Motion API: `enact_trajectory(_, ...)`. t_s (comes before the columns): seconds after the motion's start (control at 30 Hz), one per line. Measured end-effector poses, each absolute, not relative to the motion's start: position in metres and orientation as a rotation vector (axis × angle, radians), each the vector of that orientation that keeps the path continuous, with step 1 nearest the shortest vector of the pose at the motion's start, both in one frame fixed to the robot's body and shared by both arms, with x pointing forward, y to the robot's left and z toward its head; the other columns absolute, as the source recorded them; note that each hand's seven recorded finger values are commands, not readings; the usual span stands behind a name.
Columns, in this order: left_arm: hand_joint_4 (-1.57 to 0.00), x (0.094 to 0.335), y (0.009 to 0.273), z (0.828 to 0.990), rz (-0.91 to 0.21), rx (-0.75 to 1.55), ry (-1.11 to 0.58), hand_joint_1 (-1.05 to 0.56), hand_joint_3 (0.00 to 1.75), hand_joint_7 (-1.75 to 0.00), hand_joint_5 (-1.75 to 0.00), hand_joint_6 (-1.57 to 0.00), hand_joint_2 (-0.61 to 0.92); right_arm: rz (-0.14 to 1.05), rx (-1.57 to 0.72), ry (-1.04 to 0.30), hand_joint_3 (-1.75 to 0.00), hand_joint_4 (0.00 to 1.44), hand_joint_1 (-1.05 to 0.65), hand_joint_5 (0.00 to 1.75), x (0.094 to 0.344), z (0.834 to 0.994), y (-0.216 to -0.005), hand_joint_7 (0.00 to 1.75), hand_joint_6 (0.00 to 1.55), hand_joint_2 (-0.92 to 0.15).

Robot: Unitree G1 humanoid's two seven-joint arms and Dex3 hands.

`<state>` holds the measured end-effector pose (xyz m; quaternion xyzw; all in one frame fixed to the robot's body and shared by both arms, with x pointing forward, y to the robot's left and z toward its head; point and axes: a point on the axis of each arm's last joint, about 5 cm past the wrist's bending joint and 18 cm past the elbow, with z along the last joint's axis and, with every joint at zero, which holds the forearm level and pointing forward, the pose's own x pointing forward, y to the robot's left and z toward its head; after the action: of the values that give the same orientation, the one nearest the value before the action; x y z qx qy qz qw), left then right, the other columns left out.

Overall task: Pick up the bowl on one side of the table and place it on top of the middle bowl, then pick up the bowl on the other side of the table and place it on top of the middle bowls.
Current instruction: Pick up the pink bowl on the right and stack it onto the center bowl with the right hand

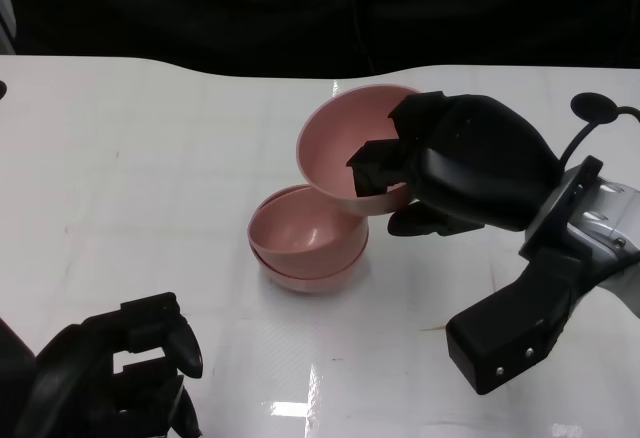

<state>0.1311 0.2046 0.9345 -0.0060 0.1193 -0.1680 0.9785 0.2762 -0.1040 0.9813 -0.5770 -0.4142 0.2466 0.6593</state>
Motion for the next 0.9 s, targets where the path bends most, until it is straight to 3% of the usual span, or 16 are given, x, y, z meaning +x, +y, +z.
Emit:
enact_trajectory(0.1,-0.78,0.131,0.205,0.934,-0.335,-0.004,0.239,0.30,1.08,-1.75,-1.75,-0.61,0.83,0.572,-1.312,-0.939,-0.12,0.87,-0.27,1.75,0.276,0.981,-0.101,1.37,0.78,-0.85)
enact_trajectory(0.2,-0.78,0.131,0.205,0.934,-0.333,-0.003,0.237,0.30,1.08,-1.75,-1.75,-0.61,0.83,0.588,-1.310,-0.937,-0.11,0.87,-0.29,1.75,0.275,0.980,-0.098,1.18,0.83,-0.90)
enact_trajectory(0.43,-0.78,0.131,0.206,0.933,-0.331,-0.003,0.238,0.30,1.07,-1.75,-1.75,-0.62,0.84,0.619,-1.305,-0.940,-0.12,0.87,-0.23,1.75,0.273,0.979,-0.092,1.07,0.89,-0.89)
enact_trajectory(0.57,-0.79,0.132,0.206,0.932,-0.331,-0.003,0.234,0.30,1.07,-1.75,-1.75,-0.62,0.84,0.638,-1.300,-0.961,-0.11,0.87,-0.22,1.75,0.271,0.977,-0.087,1.46,0.73,-0.89)
enact_trajectory(0.77,-0.78,0.132,0.206,0.930,-0.330,-0.004,0.233,0.30,1.07,-1.75,-1.75,-0.63,0.83,0.666,-1.307,-0.962,-0.12,0.89,-0.23,1.75,0.270,0.971,-0.081,1.48,0.71,-0.90)
enact_trajectory(0.9,-0.78,0.132,0.204,0.930,-0.335,-0.004,0.232,0.29,1.11,-1.75,-1.75,-0.65,0.80,0.670,-1.316,-0.963,-0.12,0.88,-0.26,1.75,0.270,0.970,-0.076,1.22,0.80,-0.90)
